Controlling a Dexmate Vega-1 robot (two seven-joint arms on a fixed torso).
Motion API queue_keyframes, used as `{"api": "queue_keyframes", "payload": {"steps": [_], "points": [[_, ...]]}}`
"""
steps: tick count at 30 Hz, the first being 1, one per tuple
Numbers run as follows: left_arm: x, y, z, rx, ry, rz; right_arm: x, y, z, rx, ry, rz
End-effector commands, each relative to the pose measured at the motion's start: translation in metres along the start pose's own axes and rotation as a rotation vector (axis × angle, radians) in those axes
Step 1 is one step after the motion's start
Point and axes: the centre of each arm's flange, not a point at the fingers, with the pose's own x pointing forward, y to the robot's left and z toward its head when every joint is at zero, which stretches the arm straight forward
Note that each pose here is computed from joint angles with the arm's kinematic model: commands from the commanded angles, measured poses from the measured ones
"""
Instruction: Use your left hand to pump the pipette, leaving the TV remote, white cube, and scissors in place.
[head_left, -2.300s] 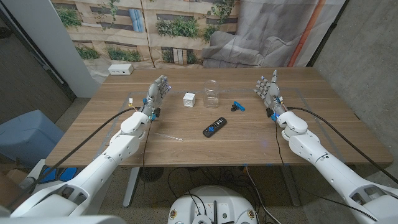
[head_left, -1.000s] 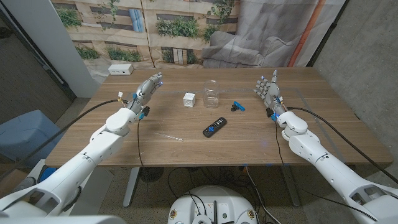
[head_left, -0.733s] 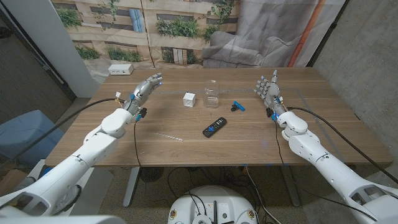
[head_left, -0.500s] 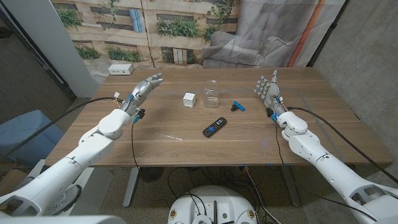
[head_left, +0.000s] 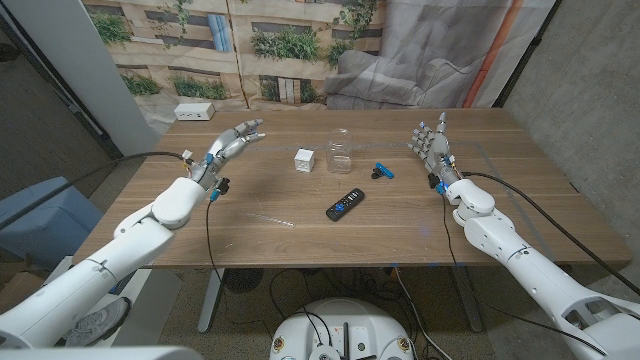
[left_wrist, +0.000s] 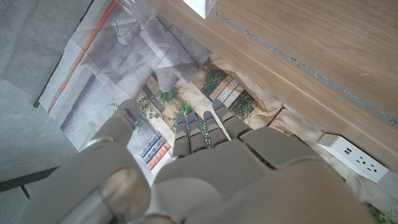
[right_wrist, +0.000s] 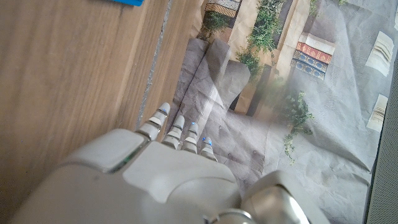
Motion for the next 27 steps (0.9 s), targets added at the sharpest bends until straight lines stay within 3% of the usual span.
{"api": "queue_keyframes", "payload": {"steps": [1, 17, 27], "points": [[-0.014, 0.004, 0.018, 0.182, -0.02, -0.019, 0.0, 0.0, 0.0, 0.0, 0.0, 0.0], [-0.032, 0.005, 0.044, 0.391, -0.109, -0.138, 0.0, 0.0, 0.0, 0.0, 0.0, 0.0], [-0.044, -0.003, 0.06, 0.6, -0.238, -0.185, 0.0, 0.0, 0.0, 0.0, 0.0, 0.0]]}}
